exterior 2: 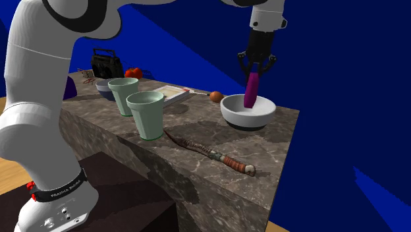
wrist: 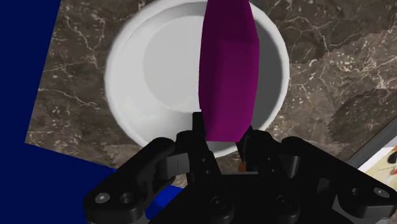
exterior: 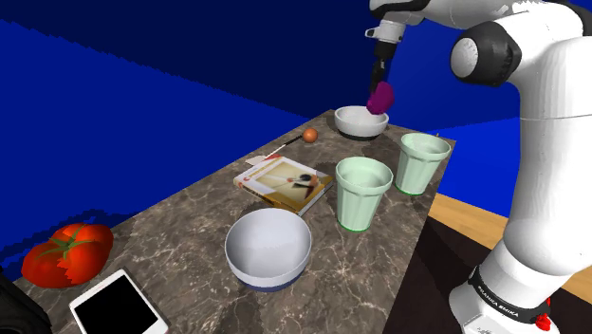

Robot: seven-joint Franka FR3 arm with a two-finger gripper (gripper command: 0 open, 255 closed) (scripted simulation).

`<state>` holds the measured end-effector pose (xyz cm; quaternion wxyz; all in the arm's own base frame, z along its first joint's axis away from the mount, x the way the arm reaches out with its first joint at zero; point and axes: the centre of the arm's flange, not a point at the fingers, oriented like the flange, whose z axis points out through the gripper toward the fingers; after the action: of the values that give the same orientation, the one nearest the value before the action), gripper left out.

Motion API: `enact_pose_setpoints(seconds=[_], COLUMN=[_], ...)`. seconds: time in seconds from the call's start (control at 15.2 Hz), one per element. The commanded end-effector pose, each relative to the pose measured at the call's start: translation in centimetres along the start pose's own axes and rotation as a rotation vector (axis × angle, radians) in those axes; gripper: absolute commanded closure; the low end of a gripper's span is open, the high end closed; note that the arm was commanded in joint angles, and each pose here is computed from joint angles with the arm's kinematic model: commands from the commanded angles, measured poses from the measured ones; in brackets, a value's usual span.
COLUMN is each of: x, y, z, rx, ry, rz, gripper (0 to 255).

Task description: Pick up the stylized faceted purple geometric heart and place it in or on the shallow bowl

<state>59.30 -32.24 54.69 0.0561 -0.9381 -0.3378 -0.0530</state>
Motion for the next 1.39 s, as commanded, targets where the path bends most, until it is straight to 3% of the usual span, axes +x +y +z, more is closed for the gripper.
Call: enact_pose_setpoints(seconds=[0.0,0.33,0.86,0.92,1.25,1.32], x=[-0.1,-0.5,-0.5,-0.5,-0.5,-0.5], y=[0.0,0.3,0.3,0.2,0.3,0.3], z=[1.1,4.0,4.0,4.0,4.0,2.7], rx=[-0.001,-0.001,-0.001,-0.001,-0.001,-0.001], ry=[0.000,0.000,0.000,0.000,0.000,0.000], rz=[0.000,0.000,0.000,0.000,0.000,0.000], gripper=[255,255,255,0,0,0])
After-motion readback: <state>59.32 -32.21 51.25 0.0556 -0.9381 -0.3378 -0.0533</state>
